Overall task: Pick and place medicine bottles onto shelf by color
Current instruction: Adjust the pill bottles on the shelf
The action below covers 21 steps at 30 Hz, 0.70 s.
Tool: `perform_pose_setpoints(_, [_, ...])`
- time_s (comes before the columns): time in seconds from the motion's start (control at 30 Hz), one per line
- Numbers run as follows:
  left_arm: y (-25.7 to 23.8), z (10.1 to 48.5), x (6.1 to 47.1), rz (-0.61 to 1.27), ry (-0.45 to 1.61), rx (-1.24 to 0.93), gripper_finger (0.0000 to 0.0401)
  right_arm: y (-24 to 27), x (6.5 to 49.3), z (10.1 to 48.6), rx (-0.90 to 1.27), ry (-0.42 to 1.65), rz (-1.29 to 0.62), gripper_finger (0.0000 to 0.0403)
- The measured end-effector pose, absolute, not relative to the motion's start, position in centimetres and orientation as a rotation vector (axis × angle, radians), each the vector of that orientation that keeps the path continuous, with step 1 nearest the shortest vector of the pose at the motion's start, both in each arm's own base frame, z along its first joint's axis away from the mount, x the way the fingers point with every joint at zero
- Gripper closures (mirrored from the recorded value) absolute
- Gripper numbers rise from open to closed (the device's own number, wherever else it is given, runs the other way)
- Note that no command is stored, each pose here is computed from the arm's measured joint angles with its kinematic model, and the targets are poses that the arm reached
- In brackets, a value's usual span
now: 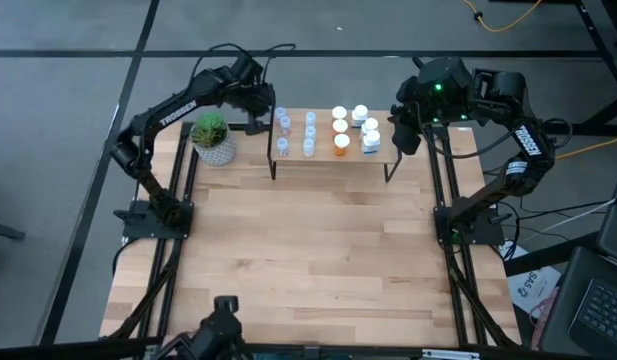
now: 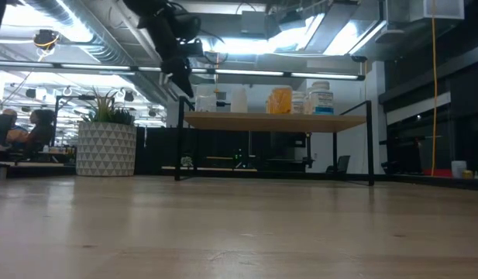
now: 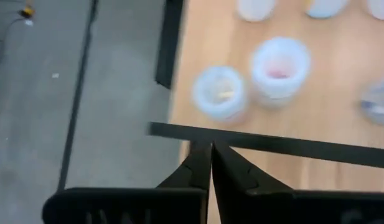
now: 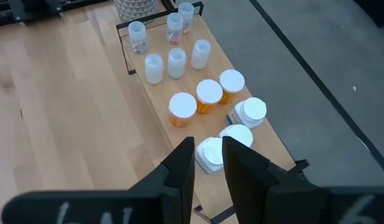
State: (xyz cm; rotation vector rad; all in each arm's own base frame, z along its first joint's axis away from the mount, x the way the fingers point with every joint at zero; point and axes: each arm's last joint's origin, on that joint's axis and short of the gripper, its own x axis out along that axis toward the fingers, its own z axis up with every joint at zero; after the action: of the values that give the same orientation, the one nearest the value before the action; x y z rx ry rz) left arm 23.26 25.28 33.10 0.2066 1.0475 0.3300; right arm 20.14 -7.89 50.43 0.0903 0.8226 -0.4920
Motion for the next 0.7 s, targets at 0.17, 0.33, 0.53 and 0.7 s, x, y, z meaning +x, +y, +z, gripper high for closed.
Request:
perform_pose_setpoints(0.17, [24.5,32.8,23.6,0.290,1.079,0.196,0.0399,-7.9,20.1,50.4,0.073,0.827,-0.484,0.0318])
perform_pose_setpoints(0.33, [24.1,33.0,24.4,0.284,1.057,0.226,0.0400,-7.9,20.1,50.4,0.073,0.827,-0.484,0.0318])
perform_pose_setpoints(0.53, [24.0,33.0,24.5,0.288,1.051,0.233,0.0400,-7.9,20.1,50.4,0.073,0.827,-0.484,0.0318])
perform_pose_setpoints(0.7, [24.1,33.0,24.5,0.292,1.049,0.224,0.0400,-7.9,20.2,50.4,0.070,0.828,-0.483,0.0318])
